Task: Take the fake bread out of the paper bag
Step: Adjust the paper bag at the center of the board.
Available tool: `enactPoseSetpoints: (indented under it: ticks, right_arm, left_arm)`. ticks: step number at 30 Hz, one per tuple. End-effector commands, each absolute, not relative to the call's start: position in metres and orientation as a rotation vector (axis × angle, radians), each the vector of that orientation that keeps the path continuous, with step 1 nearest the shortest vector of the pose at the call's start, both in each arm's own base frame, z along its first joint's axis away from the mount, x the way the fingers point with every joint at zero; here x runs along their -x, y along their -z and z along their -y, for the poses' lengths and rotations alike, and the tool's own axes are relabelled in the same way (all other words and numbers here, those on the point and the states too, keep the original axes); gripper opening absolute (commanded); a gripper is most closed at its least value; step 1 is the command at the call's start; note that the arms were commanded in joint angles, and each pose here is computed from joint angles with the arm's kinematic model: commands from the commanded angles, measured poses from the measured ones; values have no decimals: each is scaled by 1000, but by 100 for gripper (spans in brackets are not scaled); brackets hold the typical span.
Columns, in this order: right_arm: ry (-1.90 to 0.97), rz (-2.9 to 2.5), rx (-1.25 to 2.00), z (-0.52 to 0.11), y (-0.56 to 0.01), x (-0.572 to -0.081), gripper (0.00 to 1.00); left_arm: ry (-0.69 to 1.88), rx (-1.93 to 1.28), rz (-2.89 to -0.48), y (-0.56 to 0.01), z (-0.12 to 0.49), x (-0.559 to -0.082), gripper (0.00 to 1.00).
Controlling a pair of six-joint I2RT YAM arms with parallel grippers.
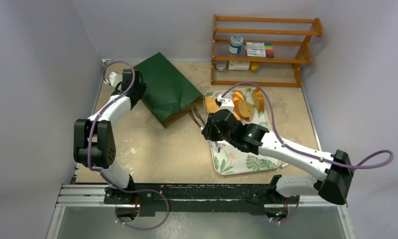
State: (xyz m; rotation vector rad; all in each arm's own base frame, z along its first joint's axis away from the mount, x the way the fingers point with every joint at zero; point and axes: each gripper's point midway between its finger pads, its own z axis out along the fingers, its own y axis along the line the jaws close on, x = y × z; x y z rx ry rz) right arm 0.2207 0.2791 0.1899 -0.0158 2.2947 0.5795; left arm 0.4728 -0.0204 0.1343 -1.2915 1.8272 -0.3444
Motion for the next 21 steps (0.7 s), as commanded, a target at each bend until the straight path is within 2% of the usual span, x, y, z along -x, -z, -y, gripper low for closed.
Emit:
enactPoseSetpoints:
  ticks: [1,5,10,21]
  right_arm:
    - [-746,-2186,34,-310,-203,-226,33]
    - [-747,-2192,46,-315,-176,-222,33]
    - [-764,-2183,63,-317,-158,-216,33]
    - [-748,-2181,101,-325,-155,-220,33]
  left_arm:
    - [333,1229,-1766,-171,11,-482,15]
    - [255,1269,-1721,-174,-14,-479,26]
    - [291,1353,-1607,-184,-50,-493,37]
    - [294,1350,-1626,-160,-71,-546,42]
